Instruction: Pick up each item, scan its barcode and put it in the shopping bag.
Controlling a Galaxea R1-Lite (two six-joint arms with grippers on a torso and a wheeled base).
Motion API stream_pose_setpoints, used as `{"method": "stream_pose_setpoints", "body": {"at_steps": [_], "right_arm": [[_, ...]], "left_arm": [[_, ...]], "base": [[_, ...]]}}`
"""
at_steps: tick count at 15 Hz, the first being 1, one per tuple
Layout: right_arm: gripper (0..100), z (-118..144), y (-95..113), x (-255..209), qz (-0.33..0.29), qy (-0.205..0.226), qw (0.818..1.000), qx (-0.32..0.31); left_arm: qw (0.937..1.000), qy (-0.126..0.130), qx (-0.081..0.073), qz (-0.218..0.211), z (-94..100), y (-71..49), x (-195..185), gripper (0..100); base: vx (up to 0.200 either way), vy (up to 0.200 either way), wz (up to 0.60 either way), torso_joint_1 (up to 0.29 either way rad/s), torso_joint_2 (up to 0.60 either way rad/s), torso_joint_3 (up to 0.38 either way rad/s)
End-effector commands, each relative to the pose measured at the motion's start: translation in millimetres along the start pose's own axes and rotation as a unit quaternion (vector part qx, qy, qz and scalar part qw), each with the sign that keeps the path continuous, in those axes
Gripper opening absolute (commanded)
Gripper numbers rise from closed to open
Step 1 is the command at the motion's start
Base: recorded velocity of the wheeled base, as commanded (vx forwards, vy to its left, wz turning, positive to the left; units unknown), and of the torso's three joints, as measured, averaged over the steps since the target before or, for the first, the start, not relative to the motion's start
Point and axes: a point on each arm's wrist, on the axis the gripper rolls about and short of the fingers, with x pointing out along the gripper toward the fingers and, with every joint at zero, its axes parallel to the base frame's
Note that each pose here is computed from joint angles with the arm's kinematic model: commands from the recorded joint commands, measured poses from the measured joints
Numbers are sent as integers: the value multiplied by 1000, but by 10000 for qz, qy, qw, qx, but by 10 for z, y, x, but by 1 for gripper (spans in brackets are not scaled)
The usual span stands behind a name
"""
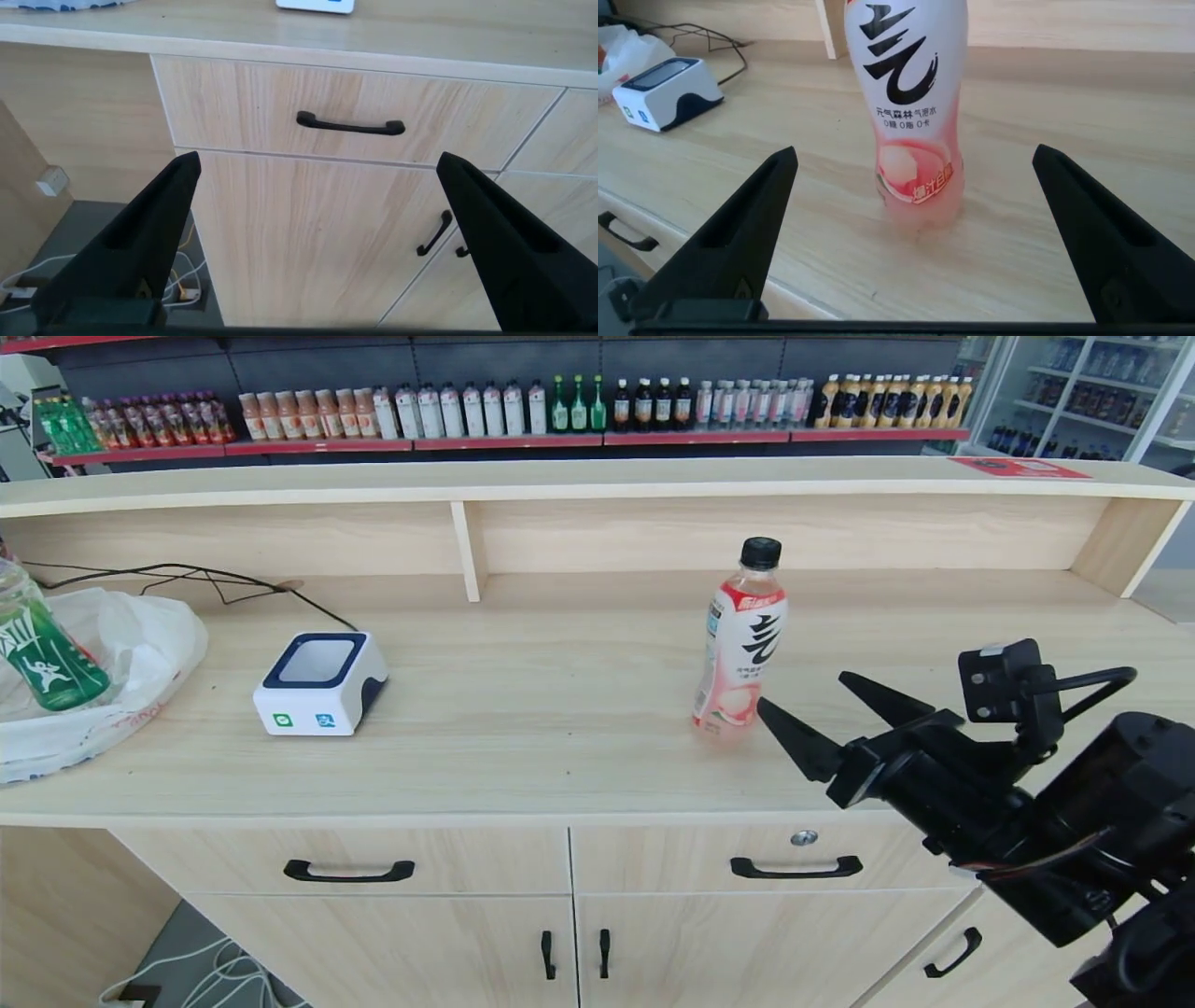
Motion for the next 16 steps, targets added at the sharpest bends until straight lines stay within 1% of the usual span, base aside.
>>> {"method": "stream_pose_setpoints", "body": {"at_steps": [1, 4, 9, 13, 14, 16], "right_arm": [[100, -121, -12, 165, -21, 97, 9999, -20], [100, -117, -77, 307, -223, -46, 9997, -92], [100, -176, -80, 355, -224, 18, 9996, -192], [100, -181, -31, 495, -141, -118, 9995, -276], [100, -209, 16, 526, -73, -102, 9996, -261], [100, -251, 45, 555, -28, -64, 9997, -252]], "left_arm": [[10000, -2, -4, 0, 0, 0, 0, 100], [10000, -2, -4, 0, 0, 0, 0, 100], [10000, -2, 4, 0, 0, 0, 0, 100], [10000, -2, 4, 0, 0, 0, 0, 100], [10000, -2, 4, 0, 0, 0, 0, 100], [10000, -2, 11, 0, 0, 0, 0, 100]], "base": [[0, 0, 0, 0, 0, 0], [0, 0, 0, 0, 0, 0], [0, 0, 0, 0, 0, 0], [0, 0, 0, 0, 0, 0], [0, 0, 0, 0, 0, 0], [0, 0, 0, 0, 0, 0]]}}
